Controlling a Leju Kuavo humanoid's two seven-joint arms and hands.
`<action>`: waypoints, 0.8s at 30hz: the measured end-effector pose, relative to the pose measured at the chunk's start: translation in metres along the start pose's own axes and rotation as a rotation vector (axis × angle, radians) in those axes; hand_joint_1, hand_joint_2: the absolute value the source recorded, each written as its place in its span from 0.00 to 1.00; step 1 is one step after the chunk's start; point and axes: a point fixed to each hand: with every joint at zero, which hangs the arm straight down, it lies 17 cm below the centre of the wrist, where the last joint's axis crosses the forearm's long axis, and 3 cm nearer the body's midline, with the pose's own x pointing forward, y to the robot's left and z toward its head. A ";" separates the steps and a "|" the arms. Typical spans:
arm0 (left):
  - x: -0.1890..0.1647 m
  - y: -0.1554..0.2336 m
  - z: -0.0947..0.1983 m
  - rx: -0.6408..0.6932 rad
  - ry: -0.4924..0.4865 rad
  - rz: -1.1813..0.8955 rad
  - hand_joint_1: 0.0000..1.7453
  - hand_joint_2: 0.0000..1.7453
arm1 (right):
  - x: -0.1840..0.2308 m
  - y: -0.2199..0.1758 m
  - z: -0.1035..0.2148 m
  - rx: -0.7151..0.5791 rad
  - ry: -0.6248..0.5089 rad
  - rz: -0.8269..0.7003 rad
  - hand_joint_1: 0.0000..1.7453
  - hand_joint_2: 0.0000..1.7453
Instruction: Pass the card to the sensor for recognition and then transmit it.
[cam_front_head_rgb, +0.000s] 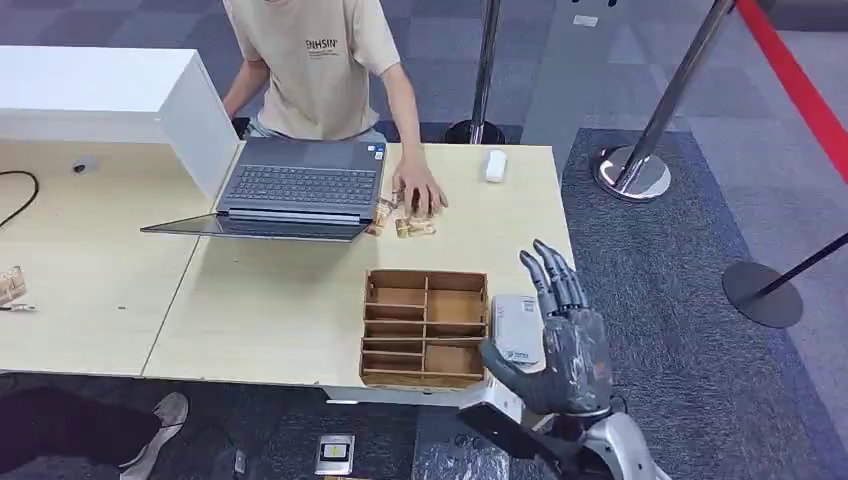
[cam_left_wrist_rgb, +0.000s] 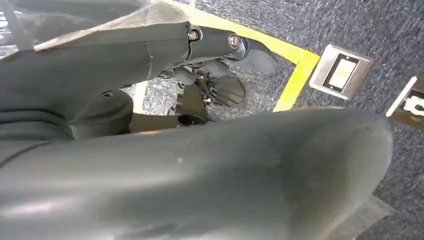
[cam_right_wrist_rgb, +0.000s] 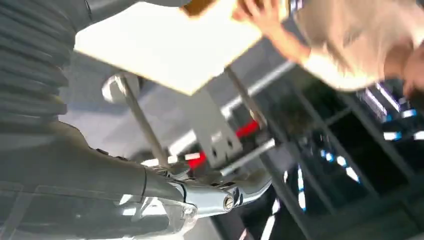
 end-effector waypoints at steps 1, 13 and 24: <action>0.001 -0.001 0.000 -0.002 -0.001 -0.001 0.00 0.00 | 0.002 0.006 0.001 0.018 -0.003 -0.009 0.00 1.00; 0.005 -0.009 0.000 -0.031 -0.002 -0.030 0.00 0.00 | 0.016 0.056 0.006 0.216 -0.036 -0.059 0.00 1.00; 0.007 -0.012 0.000 -0.041 -0.004 -0.044 0.00 0.00 | 0.019 0.068 0.003 0.226 -0.046 -0.073 0.00 1.00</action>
